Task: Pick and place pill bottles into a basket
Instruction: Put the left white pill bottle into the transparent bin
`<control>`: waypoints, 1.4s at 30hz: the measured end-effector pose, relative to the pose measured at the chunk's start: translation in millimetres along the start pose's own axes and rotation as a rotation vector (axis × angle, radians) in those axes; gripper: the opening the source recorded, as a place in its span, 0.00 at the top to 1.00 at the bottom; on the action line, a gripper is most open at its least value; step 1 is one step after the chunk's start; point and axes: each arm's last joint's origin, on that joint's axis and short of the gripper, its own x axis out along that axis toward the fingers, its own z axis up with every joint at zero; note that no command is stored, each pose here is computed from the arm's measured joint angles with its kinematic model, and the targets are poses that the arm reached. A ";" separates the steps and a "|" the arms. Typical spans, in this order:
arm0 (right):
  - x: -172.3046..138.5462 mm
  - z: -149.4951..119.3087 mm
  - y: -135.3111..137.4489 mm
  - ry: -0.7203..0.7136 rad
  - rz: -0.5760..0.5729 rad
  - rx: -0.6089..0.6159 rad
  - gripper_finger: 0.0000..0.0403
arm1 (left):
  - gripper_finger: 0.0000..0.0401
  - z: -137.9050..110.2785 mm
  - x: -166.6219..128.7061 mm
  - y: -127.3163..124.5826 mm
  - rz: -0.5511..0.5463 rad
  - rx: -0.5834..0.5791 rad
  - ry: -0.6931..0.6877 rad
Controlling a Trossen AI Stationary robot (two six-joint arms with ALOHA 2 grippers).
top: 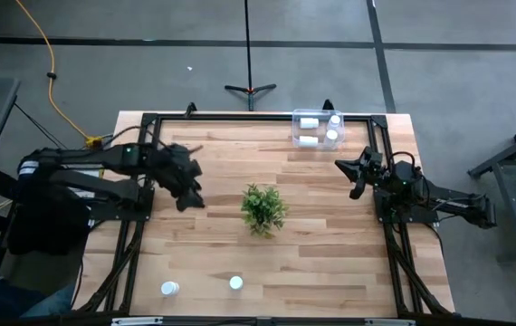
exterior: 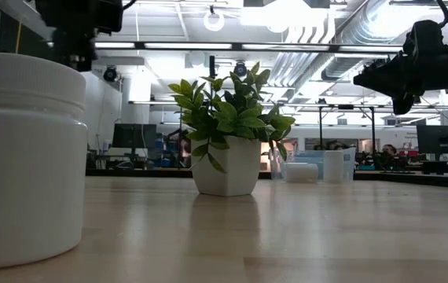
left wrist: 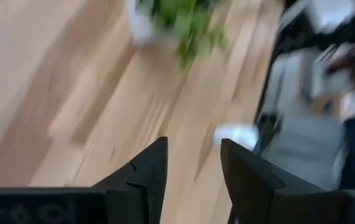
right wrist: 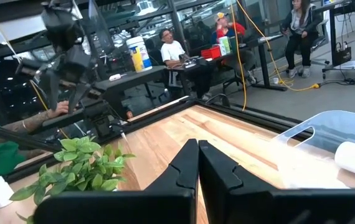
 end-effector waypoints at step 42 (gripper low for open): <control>0.1 -0.5 0.4 0.009 0.015 -0.019 0.99 | 0.55 -121.1 71.3 -91.4 0.121 0.022 0.597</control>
